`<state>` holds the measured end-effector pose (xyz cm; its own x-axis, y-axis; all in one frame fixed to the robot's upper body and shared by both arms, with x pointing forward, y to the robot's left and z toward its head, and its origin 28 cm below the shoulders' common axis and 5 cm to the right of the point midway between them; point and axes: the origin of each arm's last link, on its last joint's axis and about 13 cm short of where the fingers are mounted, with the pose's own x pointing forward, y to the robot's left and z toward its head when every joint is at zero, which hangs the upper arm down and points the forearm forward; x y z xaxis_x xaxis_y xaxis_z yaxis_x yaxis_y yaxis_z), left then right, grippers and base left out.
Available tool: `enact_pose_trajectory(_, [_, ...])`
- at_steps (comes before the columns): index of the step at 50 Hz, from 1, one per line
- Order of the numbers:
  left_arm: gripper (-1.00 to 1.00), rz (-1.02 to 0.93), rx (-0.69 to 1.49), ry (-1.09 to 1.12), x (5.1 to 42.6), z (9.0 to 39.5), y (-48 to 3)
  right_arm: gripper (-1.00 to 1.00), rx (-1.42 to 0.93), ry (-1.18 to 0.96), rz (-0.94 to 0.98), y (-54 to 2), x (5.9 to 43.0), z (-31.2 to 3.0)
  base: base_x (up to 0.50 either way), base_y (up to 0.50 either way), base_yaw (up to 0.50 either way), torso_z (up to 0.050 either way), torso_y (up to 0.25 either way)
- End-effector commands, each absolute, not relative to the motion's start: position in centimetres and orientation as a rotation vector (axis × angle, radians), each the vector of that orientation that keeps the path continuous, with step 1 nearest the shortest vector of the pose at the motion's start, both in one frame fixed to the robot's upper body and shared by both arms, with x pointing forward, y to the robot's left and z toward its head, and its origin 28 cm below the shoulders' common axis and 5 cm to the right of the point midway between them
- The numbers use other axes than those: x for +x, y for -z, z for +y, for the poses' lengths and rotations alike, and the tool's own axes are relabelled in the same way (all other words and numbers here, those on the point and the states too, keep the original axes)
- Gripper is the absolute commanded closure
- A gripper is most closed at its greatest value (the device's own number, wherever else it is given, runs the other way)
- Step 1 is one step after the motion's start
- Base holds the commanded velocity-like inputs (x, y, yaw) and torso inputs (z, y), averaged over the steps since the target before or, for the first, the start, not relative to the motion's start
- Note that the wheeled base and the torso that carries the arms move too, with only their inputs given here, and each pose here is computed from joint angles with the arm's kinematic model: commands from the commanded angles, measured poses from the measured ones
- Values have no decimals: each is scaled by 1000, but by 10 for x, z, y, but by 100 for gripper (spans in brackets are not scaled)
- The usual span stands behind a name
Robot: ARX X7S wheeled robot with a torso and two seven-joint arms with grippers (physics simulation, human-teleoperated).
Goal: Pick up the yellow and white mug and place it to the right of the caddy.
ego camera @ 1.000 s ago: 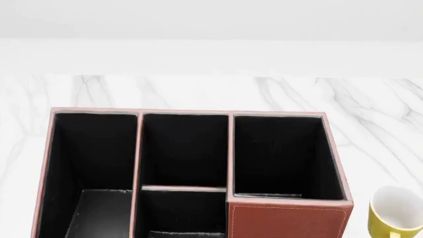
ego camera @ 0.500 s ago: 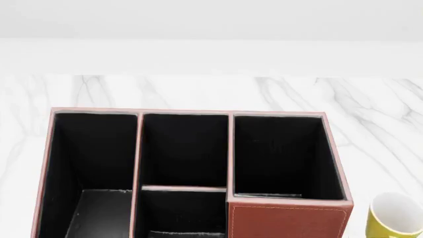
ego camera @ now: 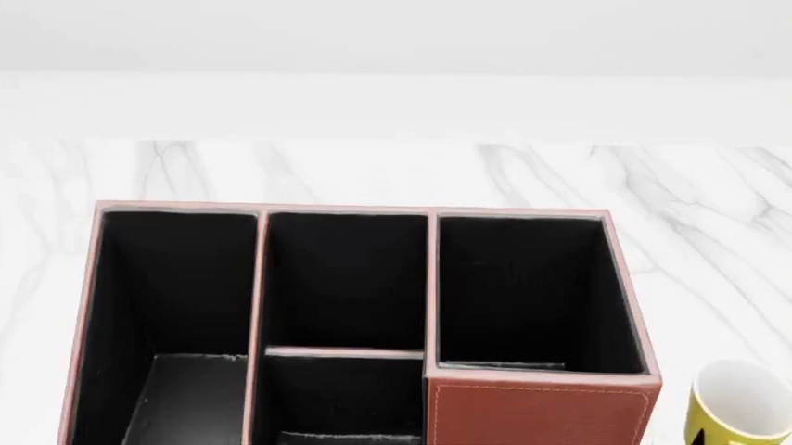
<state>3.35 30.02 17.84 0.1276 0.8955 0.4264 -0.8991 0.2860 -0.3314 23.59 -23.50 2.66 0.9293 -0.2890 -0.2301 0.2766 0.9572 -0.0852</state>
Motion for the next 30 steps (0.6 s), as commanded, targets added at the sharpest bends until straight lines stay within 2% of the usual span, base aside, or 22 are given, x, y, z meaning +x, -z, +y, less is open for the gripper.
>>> enact_pose_trajectory(1, [-100,-617,5,-1305,33,301,-179,-100,-38,294,188,-45,231,-232,0,0,0,0,0])
enact_pose_trajectory(18, [-100,-618,1,-1307,32,300,-179,-100,-46,305,93,-79,219,-227,0,0,0,0,0])
enact_pose_trajectory(30, [-100,-619,0,-1308,32,300,-179,-100,-89,253,-51,-124,198,-220,0,0,0,0,0])
